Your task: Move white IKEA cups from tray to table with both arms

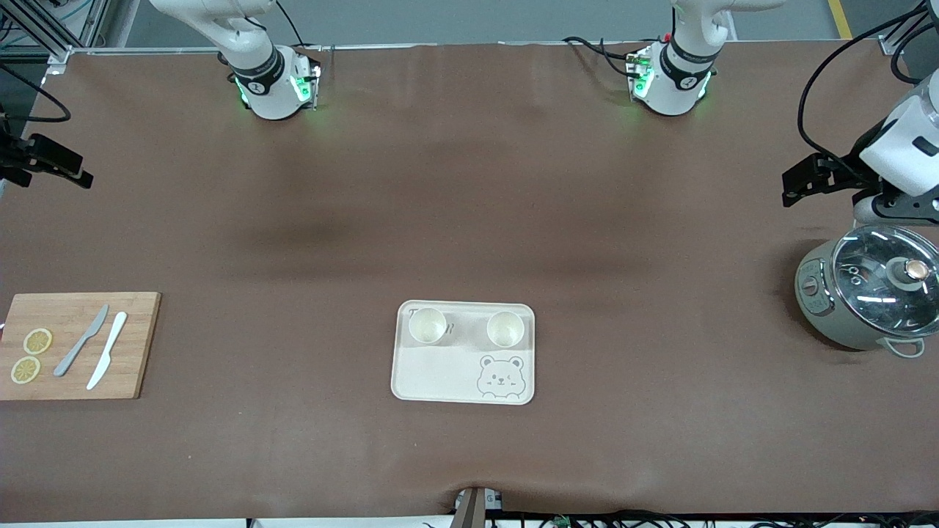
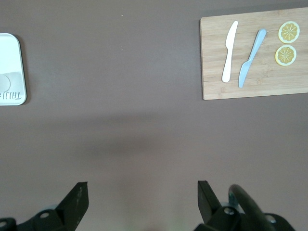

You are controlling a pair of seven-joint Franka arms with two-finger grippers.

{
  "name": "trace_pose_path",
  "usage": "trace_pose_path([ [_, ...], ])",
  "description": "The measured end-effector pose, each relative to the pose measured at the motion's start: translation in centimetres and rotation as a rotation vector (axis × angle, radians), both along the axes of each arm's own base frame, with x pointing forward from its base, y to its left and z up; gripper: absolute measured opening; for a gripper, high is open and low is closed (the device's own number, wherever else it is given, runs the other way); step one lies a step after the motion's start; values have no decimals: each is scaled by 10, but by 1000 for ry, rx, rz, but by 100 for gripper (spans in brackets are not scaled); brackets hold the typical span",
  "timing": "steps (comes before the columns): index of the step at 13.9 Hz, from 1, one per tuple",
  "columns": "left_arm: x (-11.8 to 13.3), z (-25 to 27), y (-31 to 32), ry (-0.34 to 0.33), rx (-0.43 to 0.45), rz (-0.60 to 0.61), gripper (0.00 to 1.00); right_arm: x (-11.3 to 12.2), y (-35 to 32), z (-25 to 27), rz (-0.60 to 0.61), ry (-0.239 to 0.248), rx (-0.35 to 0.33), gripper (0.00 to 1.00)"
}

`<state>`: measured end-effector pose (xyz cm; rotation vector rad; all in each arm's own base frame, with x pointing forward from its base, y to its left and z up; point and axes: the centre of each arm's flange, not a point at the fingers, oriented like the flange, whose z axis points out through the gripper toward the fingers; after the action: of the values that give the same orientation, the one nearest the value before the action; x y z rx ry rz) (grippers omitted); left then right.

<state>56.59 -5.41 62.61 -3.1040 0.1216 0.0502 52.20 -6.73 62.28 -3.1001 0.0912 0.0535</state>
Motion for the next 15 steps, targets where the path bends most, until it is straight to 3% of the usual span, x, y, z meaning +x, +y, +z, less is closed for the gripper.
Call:
trace_pose_path([
  [8, 3, -3, 2, 3, 0, 3, 100, 0, 0, 3, 0, -6, -1, 100],
  [15, 27, -39, -15, 22, -4, -23, 100, 2, -1, 13, -2, -27, -4, 100],
])
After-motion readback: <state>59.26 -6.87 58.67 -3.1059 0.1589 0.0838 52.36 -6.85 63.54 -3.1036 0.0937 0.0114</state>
